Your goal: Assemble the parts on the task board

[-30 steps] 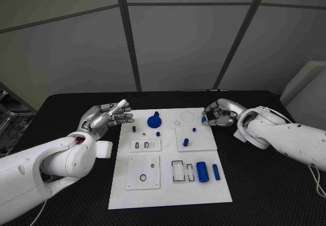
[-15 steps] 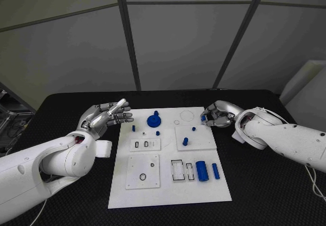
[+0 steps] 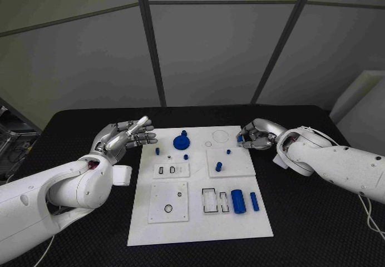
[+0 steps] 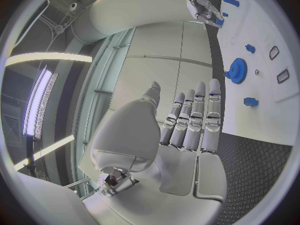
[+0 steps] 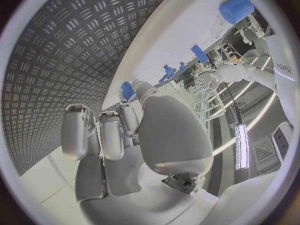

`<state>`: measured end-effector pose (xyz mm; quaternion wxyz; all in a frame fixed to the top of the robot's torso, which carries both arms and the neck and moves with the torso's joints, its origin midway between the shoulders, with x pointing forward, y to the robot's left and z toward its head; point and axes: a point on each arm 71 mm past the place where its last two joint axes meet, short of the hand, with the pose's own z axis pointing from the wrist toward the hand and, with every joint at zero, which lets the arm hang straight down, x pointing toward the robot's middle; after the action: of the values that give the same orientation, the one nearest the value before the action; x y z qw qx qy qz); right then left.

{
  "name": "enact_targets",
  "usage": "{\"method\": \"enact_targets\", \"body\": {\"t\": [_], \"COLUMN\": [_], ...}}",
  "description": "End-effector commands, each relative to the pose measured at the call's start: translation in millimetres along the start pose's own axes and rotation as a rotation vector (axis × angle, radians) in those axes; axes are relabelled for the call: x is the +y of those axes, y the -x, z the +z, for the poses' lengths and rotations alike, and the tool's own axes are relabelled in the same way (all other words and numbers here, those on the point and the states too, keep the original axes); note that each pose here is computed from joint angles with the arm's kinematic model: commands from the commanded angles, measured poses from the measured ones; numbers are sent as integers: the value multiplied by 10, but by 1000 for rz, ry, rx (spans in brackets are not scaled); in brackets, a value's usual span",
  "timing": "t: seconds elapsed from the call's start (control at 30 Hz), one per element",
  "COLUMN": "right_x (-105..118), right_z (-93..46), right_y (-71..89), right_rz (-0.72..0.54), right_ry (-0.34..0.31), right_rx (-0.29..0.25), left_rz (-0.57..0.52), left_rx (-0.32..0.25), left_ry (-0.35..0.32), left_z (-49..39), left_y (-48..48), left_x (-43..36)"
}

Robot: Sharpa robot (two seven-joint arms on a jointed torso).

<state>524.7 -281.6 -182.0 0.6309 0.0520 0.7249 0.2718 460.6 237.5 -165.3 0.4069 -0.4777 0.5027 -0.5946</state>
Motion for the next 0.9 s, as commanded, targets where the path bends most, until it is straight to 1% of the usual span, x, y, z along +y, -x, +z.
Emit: {"method": "enact_targets", "body": {"t": [0.03, 0.4, 0.57, 0.77, 0.9], "right_x": [-4, 43, 104, 233, 407], "right_z": [2, 3, 3, -27, -42], "right_y": [11, 44, 46, 41, 30], "right_rz": [-2, 11, 24, 47, 67], "right_ry": [-9, 19, 36, 47, 62], "right_rx": [-17, -77, -102, -118, -126], "left_rz": [1, 1, 1, 0, 0], "left_rx": [18, 18, 19, 19, 20], "left_ry": [-8, -8, -7, -6, -5], "left_z": [4, 6, 5, 4, 1], "left_y": [-17, -18, -18, -19, -20], "left_x": [-11, -9, -5, -4, -5]}}
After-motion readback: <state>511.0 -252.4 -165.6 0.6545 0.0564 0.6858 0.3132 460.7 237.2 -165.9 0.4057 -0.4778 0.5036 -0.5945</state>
